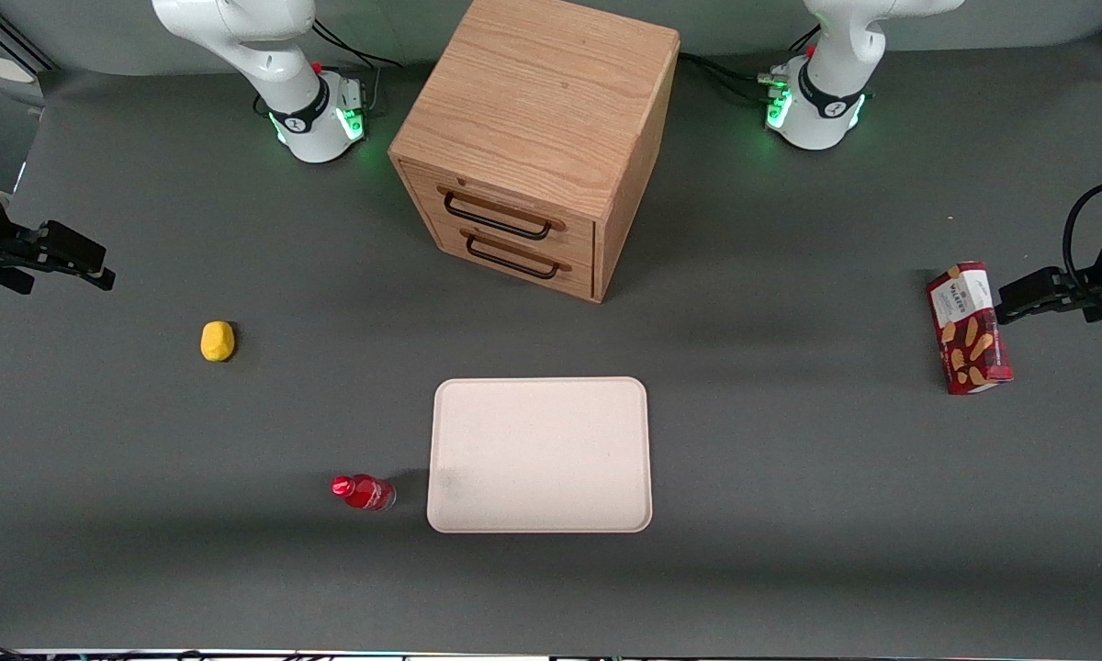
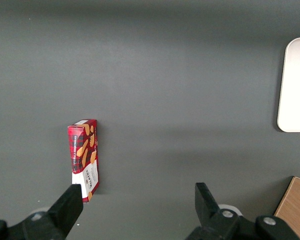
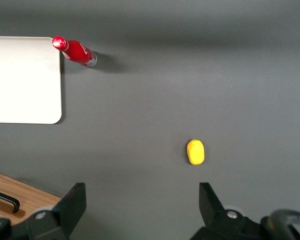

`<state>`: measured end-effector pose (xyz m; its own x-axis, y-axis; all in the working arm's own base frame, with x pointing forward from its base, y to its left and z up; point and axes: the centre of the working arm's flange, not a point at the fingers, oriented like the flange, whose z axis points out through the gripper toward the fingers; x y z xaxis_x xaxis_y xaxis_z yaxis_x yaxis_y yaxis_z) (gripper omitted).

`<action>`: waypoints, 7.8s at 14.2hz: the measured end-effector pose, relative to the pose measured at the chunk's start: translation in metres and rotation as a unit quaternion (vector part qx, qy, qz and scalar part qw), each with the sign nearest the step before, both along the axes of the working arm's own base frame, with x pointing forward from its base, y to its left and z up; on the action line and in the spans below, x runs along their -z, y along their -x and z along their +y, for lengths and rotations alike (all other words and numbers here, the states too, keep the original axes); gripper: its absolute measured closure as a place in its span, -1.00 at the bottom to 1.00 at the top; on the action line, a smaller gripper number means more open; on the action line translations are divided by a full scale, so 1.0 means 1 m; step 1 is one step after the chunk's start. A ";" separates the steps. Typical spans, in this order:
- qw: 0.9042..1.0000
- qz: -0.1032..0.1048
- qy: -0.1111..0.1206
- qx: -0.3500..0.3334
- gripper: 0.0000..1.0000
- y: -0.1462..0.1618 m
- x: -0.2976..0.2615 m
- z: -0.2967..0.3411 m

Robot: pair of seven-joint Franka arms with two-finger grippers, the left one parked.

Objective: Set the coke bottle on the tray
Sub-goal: 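Move the right gripper toward the red Coca-Cola bottle beside the tray, then lower the open right gripper around the bottle and close on it, then lift the held bottle up off the table with the right gripper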

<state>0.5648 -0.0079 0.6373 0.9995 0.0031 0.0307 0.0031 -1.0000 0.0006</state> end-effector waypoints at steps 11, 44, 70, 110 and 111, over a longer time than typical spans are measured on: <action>1.000 0.013 0.000 0.000 -1.00 0.003 0.002 0.001; 0.999 -0.024 -0.024 -0.025 -1.00 -0.164 0.126 0.162; 0.999 -0.027 -0.006 -0.042 -0.98 -0.204 0.299 0.195; 1.000 0.015 0.004 -0.013 0.36 -0.099 0.045 0.187; 1.000 0.016 -0.002 -0.002 0.36 -0.097 0.047 0.196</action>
